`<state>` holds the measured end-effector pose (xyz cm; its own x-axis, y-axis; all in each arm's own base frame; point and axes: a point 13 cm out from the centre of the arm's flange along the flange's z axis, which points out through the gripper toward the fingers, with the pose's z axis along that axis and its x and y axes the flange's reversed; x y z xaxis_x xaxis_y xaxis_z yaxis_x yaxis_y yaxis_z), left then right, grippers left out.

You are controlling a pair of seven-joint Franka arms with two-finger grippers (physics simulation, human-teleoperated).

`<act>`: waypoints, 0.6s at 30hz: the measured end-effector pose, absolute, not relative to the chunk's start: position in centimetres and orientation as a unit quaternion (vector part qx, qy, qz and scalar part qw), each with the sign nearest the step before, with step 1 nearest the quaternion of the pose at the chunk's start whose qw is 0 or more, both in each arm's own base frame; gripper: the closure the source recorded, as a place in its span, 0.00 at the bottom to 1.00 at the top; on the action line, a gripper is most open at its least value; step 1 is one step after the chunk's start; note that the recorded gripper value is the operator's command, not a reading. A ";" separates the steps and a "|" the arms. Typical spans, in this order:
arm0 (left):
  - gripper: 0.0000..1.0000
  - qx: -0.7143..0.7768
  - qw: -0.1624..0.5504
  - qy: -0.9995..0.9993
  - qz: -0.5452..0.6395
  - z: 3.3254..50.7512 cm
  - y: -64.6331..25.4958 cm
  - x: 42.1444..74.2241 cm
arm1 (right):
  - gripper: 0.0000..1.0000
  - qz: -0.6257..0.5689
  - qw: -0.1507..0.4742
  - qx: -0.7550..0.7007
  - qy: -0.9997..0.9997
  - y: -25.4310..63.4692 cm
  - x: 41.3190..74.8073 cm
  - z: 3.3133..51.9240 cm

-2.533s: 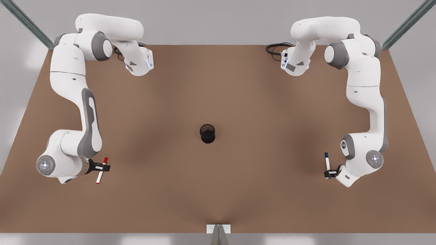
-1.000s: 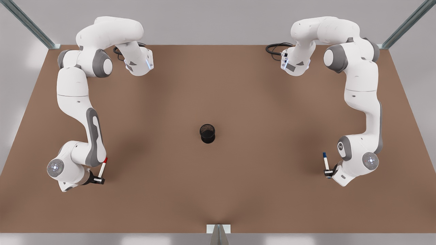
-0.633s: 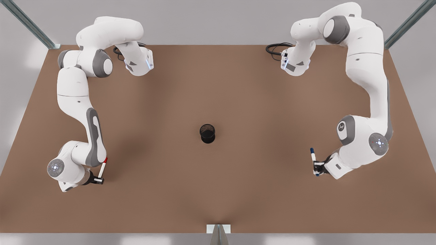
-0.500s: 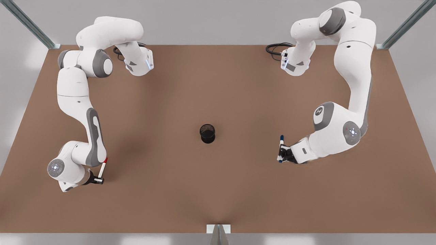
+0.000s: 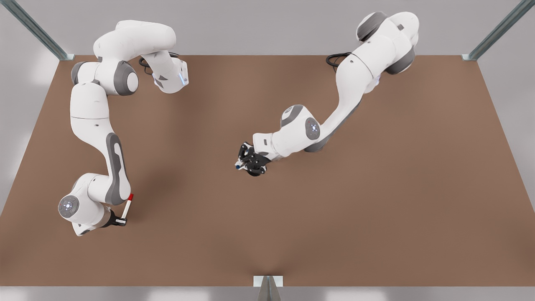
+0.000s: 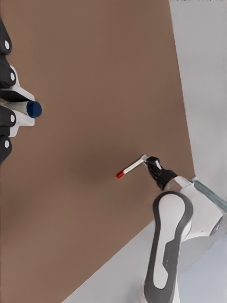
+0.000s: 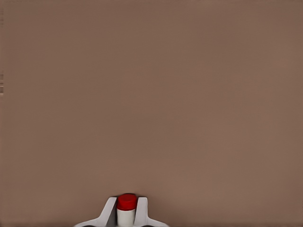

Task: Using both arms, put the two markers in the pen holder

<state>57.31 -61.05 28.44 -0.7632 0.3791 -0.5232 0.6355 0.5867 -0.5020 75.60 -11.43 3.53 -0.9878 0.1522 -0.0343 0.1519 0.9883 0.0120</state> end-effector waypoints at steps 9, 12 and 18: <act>0.79 0.290 0.290 0.852 -0.326 24.7 -60.0 55.4 | 0.74 0.005 0.010 0.073 0.997 -11.4 75.6 4.8; 0.79 0.294 0.314 0.842 -0.324 25.4 -58.3 55.8 | 0.74 0.005 0.010 0.071 0.997 -11.4 75.8 6.3; 0.79 0.322 0.341 0.827 -0.309 24.5 -58.1 54.9 | 0.74 -0.007 0.025 0.040 0.999 -8.2 77.0 12.4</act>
